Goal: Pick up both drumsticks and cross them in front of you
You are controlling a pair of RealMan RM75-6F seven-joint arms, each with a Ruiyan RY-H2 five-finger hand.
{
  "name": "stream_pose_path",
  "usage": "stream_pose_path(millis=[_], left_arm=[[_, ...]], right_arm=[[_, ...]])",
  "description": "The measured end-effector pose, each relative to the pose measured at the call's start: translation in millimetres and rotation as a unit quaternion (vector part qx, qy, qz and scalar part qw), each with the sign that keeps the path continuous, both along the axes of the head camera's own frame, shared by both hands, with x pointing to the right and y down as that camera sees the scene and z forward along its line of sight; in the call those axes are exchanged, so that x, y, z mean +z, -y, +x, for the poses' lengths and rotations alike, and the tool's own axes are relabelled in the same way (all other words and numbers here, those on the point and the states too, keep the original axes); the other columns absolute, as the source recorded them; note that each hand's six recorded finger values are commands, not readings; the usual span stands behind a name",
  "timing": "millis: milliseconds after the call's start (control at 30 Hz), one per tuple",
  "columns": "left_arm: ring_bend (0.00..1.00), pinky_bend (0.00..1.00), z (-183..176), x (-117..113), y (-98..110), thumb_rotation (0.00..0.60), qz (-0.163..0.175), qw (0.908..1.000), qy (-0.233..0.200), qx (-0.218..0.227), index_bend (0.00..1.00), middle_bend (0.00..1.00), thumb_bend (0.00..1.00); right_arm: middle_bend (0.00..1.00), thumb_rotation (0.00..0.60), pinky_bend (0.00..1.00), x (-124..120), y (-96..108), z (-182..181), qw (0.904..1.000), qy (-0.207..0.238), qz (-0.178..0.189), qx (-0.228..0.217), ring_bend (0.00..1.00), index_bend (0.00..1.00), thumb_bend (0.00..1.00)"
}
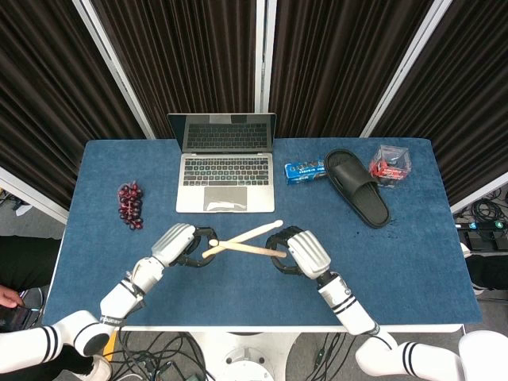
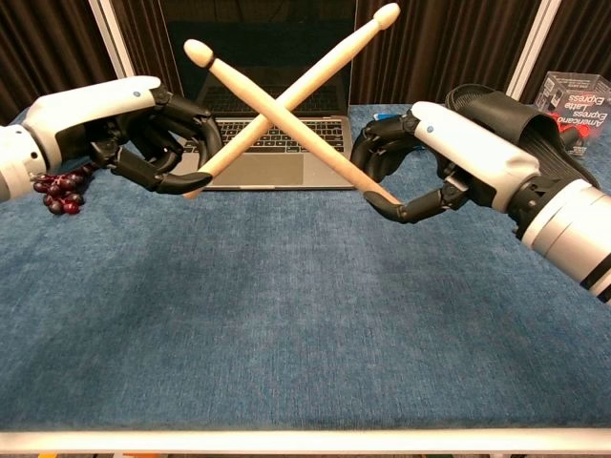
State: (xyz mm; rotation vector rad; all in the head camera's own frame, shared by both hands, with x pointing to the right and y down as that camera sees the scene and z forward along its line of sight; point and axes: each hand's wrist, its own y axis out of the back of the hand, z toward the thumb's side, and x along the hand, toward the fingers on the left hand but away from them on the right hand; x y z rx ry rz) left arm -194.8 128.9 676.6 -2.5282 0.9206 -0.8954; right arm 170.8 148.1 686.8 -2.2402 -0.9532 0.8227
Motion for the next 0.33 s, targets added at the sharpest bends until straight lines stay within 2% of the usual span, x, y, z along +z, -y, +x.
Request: stream_pose_path(millis=[333], left_arm=[[0.81, 0.95, 5.0, -2.8, -5.9, 0.6, 0.0, 0.9999, -0.008, 0.013, 0.65, 0.69, 0.44]], right_arm=[[0.63, 0.6, 0.34, -3.3, 1.1, -6.4, 0.9999, 0.008, 0.008, -0.002, 0.41, 0.74, 0.63]])
